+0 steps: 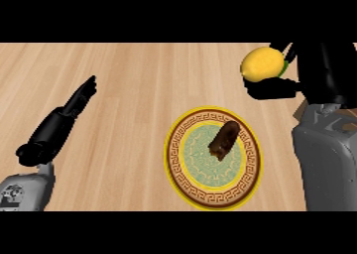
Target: Pick the lemon from the plate and place it in the cardboard box
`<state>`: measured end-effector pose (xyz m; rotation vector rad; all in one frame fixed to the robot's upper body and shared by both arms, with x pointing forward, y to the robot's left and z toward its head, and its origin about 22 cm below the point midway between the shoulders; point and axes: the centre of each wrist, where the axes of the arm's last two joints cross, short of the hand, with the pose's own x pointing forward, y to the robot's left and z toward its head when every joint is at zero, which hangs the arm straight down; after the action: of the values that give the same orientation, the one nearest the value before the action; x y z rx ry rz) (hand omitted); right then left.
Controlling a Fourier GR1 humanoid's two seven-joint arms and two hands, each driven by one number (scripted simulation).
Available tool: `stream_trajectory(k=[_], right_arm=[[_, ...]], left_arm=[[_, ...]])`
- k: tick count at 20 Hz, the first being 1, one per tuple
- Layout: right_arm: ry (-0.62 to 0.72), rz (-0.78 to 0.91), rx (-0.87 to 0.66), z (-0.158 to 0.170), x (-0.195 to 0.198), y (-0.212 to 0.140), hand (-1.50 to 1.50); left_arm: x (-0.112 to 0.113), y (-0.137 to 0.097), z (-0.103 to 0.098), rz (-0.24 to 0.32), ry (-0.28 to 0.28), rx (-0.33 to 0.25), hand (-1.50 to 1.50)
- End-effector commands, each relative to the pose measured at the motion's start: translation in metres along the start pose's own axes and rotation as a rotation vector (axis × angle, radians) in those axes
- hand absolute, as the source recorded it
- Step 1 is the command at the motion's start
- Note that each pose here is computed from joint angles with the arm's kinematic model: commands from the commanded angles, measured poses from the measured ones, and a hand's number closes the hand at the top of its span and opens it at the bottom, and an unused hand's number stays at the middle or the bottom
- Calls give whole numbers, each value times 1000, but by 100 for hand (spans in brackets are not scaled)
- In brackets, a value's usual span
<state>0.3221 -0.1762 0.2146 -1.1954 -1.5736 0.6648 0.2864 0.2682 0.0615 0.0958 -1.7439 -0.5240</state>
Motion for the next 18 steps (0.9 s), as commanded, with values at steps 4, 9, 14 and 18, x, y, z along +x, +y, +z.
stream_trajectory(k=[4,9,14,18], right_arm=[[162,-38,-76,-44,-65,-58,150],[199,134,14,-57,-113,-50,150],[312,168,299,-68,-169,-44,150],[308,138,382,-65,-197,-56,150]], left_arm=[[-5,-1,-3,1,-13,10,0],[5,0,1,-14,-23,2,0],[7,0,4,-5,-12,-9,0],[-4,-7,-11,-13,-1,14,0]])
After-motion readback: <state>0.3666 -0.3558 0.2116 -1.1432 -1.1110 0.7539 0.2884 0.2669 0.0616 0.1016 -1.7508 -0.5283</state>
